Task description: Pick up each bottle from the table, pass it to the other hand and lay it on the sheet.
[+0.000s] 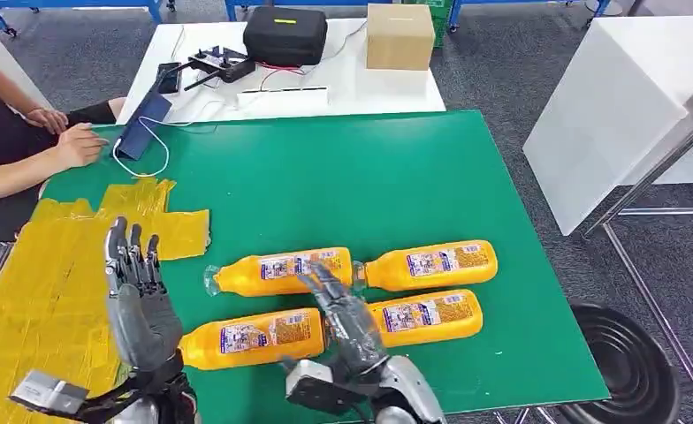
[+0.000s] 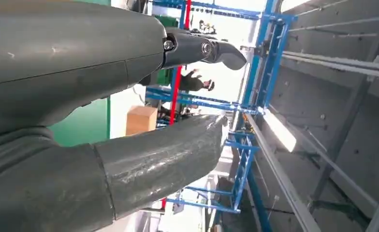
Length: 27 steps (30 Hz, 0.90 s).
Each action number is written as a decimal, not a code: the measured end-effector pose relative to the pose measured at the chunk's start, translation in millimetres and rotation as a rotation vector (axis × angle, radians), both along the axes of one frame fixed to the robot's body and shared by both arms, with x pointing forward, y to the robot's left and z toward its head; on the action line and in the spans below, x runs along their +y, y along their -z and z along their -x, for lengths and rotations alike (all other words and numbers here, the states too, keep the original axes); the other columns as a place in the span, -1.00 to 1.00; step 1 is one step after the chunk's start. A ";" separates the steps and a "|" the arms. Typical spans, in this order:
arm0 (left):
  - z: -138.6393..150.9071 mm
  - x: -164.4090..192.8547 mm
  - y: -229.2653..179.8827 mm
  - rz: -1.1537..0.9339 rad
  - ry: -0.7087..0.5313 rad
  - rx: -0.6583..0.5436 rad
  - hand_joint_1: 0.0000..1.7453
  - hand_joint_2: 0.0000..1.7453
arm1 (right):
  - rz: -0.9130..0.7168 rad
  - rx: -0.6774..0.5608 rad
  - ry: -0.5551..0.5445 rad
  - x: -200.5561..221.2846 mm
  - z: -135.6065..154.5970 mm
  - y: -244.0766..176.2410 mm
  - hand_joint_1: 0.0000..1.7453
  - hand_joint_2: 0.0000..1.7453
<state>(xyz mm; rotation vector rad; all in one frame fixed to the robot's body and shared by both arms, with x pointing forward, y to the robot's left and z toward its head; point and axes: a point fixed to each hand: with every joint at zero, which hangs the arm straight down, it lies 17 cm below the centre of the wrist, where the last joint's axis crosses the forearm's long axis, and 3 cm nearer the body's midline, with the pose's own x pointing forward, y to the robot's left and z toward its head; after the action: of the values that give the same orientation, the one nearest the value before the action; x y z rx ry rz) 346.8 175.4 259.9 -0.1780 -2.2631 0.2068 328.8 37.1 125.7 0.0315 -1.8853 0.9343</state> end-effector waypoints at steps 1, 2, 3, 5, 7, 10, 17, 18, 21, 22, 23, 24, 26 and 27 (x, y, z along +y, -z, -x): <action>-1.6 -1.4 0.8 -0.001 0.003 0.002 -1.00 -1.00 | 0.021 0.008 -0.033 12.7 2.6 4.3 -1.00 1.00; -2.7 -2.6 1.7 -0.001 0.007 0.004 -1.00 -1.00 | 0.040 0.012 -0.064 23.4 5.2 7.2 -1.00 1.00; -3.8 -3.4 2.7 0.000 0.009 0.006 -1.00 -1.00 | 0.062 0.021 -0.096 33.4 8.1 11.4 -1.00 1.00; -6.3 -5.2 4.9 -0.001 0.015 0.012 -1.00 -1.00 | 0.106 0.033 -0.149 49.5 14.3 21.5 -1.00 1.00; -7.3 -5.5 6.6 0.001 0.016 0.016 -1.00 -1.00 | 0.127 0.034 -0.178 58.4 18.0 25.8 -1.00 1.00; -8.9 -6.4 9.1 0.002 0.021 0.022 -1.00 -1.00 | 0.165 0.049 -0.212 68.3 21.6 35.0 -1.00 1.00; -13.5 -10.2 10.7 0.012 0.040 0.026 -1.00 -1.00 | 0.290 0.108 -0.252 78.4 21.5 66.0 -1.00 1.00; -14.0 -10.3 11.0 0.012 0.040 0.027 -1.00 -1.00 | 0.318 0.118 -0.248 76.8 20.1 73.4 -1.00 1.00; -16.2 -10.4 12.7 0.012 0.040 0.031 -1.00 -1.00 | 0.406 0.129 -0.239 71.0 14.5 93.8 -1.00 1.00; -16.8 -10.5 13.3 0.012 0.041 0.033 -1.00 -1.00 | 0.440 0.129 -0.230 68.5 11.4 99.7 -1.00 1.00; -16.9 -10.9 13.9 0.012 0.043 0.034 -1.00 -1.00 | 0.475 0.125 -0.224 66.4 8.7 104.9 -1.00 1.00; -16.8 -11.0 14.4 0.012 0.044 0.035 -1.00 -1.00 | 0.516 0.124 -0.211 63.1 5.4 110.9 -1.00 1.00; -16.9 -10.4 14.6 0.012 0.044 0.035 -1.00 -1.00 | 0.579 0.114 -0.198 58.7 -0.3 118.5 -1.00 1.00; -16.9 -10.3 14.7 0.012 0.044 0.035 -1.00 -1.00 | 0.598 0.110 -0.196 57.6 -2.0 120.8 -1.00 1.00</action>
<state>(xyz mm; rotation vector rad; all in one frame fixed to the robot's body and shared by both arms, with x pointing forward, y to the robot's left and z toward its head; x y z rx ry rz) 363.8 165.0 245.3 -0.2285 -2.2209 0.1985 330.7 94.7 4.9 -0.0919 -1.4576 1.5669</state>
